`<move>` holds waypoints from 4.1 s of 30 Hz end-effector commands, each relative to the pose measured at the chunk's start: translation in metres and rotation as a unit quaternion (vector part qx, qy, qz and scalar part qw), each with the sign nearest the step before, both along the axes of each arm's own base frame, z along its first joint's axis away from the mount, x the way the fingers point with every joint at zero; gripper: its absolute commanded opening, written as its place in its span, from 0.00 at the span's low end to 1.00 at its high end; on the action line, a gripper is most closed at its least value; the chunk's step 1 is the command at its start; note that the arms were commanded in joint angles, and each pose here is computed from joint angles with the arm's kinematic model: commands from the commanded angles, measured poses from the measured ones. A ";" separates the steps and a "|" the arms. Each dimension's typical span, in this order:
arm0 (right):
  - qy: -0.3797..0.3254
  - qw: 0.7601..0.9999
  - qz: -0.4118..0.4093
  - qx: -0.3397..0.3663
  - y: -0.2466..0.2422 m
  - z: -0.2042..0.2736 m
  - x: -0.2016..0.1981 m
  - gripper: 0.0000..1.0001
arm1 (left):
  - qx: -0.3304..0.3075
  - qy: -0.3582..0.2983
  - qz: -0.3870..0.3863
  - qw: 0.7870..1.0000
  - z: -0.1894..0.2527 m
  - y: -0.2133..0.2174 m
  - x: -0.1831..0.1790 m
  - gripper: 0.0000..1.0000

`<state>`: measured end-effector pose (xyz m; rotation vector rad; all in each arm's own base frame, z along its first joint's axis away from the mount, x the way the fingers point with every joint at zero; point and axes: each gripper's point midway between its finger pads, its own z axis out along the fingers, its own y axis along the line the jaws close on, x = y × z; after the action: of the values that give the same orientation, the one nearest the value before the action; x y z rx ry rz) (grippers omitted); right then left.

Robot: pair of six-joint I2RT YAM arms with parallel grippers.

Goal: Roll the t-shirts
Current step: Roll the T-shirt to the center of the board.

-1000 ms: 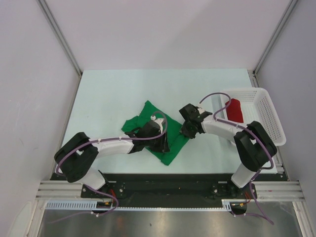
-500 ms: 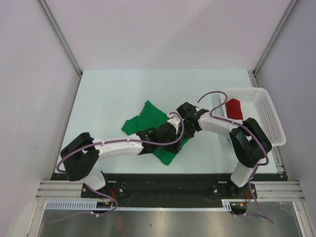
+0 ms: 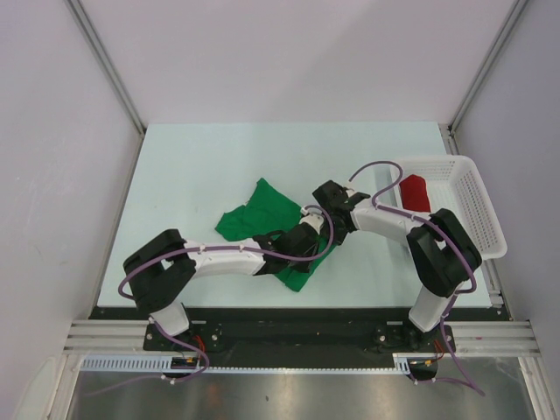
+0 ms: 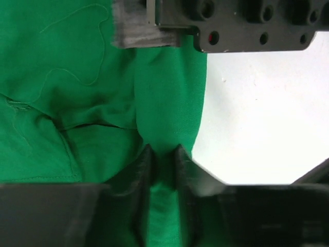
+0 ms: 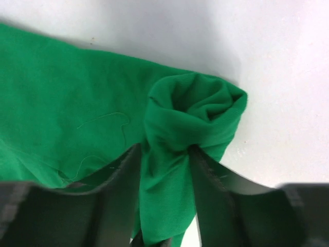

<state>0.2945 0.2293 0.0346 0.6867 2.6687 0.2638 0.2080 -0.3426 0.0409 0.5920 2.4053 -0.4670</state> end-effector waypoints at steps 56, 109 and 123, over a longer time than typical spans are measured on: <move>-0.094 0.993 0.075 -0.016 0.005 0.021 -0.020 0.46 | -0.227 0.205 0.030 0.952 -0.014 0.025 0.004 0.09; -0.081 0.995 0.046 -0.029 0.000 0.023 -0.029 0.04 | -0.174 0.130 0.009 0.976 0.027 0.015 -0.008 0.54; -0.067 0.996 0.057 -0.027 0.021 0.020 -0.013 0.10 | -0.113 0.008 0.017 0.993 0.067 0.038 -0.021 0.58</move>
<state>0.2677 0.2393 0.0455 0.4705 2.6107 0.2202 0.1946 -0.3050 0.1036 0.3577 2.3597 -0.8545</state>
